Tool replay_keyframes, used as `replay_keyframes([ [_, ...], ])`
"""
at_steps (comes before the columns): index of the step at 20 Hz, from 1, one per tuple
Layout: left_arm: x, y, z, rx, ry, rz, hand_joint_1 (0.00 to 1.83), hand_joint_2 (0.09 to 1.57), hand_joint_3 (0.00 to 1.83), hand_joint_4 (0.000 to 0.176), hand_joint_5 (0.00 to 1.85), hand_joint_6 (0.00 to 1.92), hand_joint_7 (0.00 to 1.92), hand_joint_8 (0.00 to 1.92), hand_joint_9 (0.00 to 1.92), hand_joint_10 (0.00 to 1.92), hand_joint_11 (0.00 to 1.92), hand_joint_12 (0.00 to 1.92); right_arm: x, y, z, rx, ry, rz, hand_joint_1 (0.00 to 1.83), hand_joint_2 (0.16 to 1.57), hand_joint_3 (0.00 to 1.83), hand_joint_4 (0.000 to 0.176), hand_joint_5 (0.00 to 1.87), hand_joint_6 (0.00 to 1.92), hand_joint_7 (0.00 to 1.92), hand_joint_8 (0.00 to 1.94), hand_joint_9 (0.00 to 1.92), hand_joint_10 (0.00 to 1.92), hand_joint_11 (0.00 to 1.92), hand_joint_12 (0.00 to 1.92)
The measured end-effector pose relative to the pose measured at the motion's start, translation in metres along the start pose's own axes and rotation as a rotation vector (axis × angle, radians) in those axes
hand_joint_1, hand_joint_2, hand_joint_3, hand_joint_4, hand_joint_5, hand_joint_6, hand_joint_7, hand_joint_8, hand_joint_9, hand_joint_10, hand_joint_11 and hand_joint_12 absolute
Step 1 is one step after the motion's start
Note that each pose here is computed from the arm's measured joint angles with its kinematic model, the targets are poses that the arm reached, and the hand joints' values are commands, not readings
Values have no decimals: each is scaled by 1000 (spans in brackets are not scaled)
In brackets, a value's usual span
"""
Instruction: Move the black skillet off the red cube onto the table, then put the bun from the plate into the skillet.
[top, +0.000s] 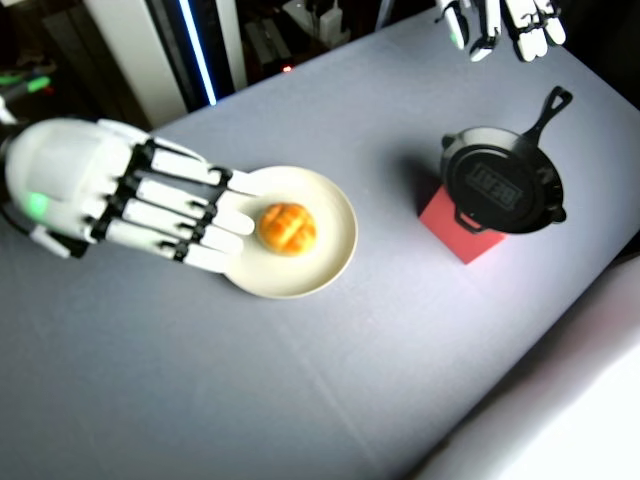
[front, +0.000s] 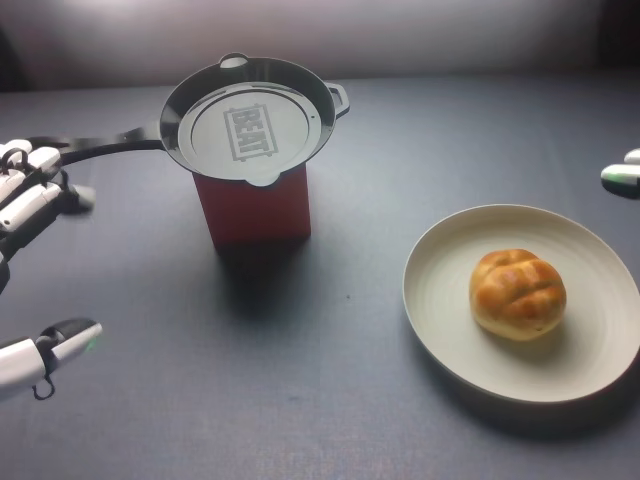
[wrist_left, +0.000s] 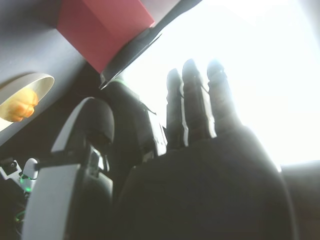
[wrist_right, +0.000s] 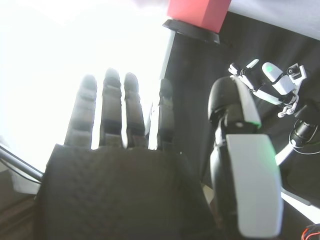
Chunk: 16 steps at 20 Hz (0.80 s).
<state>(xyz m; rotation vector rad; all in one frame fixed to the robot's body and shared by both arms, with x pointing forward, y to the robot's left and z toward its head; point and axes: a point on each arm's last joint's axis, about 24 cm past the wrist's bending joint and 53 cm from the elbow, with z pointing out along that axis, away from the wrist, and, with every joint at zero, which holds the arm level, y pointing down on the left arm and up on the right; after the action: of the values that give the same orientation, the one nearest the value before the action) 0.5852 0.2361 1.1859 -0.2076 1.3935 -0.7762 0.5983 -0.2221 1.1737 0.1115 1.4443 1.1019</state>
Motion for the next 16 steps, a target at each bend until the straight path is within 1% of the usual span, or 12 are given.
replay_keyframes([
  [2,-3,1,3,1,-9,2,705,1056,1,75,185,0,115,0,57,3,0,187,0,0,0,1,0,0,783,1226,0,89,380,3,372,3,375,3,417,118],
  [3,-3,2,5,1,-15,0,706,1050,0,82,182,1,115,0,65,2,0,282,0,0,0,2,1,0,778,1227,0,87,382,3,375,3,375,2,420,115],
  [4,-6,2,8,4,-25,-1,717,1046,0,76,177,2,113,2,68,2,0,392,0,0,0,0,2,0,763,1228,0,84,385,3,379,3,379,3,425,109],
  [5,-10,2,14,8,-35,1,757,1062,2,61,158,1,89,2,32,3,0,294,1,0,0,-1,4,-1,776,1231,1,75,387,2,385,4,387,4,433,105],
  [6,-14,3,20,12,-51,0,777,1074,3,54,137,9,71,7,8,2,0,128,1,0,0,-1,4,-1,775,1235,2,79,375,0,372,0,379,0,420,96],
  [7,-20,5,30,11,-76,-7,793,1072,1,52,137,11,73,9,12,5,0,92,1,1,0,-2,4,0,763,1238,3,83,363,0,363,0,377,0,418,91],
  [8,-24,6,37,13,-91,-9,801,1061,0,61,133,5,68,4,8,2,0,33,1,0,0,-2,4,0,770,1240,3,81,362,0,363,0,379,1,426,91],
  [10,-27,15,56,-15,-111,-13,793,1004,0,103,176,6,117,6,29,4,0,0,2,0,0,1,7,0,795,1250,5,70,361,0,368,2,387,3,433,89],
  [11,-27,19,62,-32,-112,-8,767,1008,0,105,165,1,119,3,18,0,0,0,2,0,0,-2,10,-4,813,1251,3,70,365,1,371,2,389,3,434,87],
  [13,-25,35,80,-79,-106,-23,755,1001,0,106,169,3,124,4,43,10,24,11,3,-2,0,2,15,-5,817,1259,6,60,356,0,362,0,381,0,422,80],
  [14,-25,42,88,-102,-104,-35,752,998,0,126,172,3,119,1,65,17,32,16,3,-2,0,2,16,-5,825,1262,5,62,361,2,365,1,387,2,434,83],
  [16,-23,53,104,-133,-91,-49,755,996,0,149,177,4,144,10,82,19,40,22,5,-2,0,4,20,-5,814,1265,5,53,366,3,371,3,398,5,451,88],
])
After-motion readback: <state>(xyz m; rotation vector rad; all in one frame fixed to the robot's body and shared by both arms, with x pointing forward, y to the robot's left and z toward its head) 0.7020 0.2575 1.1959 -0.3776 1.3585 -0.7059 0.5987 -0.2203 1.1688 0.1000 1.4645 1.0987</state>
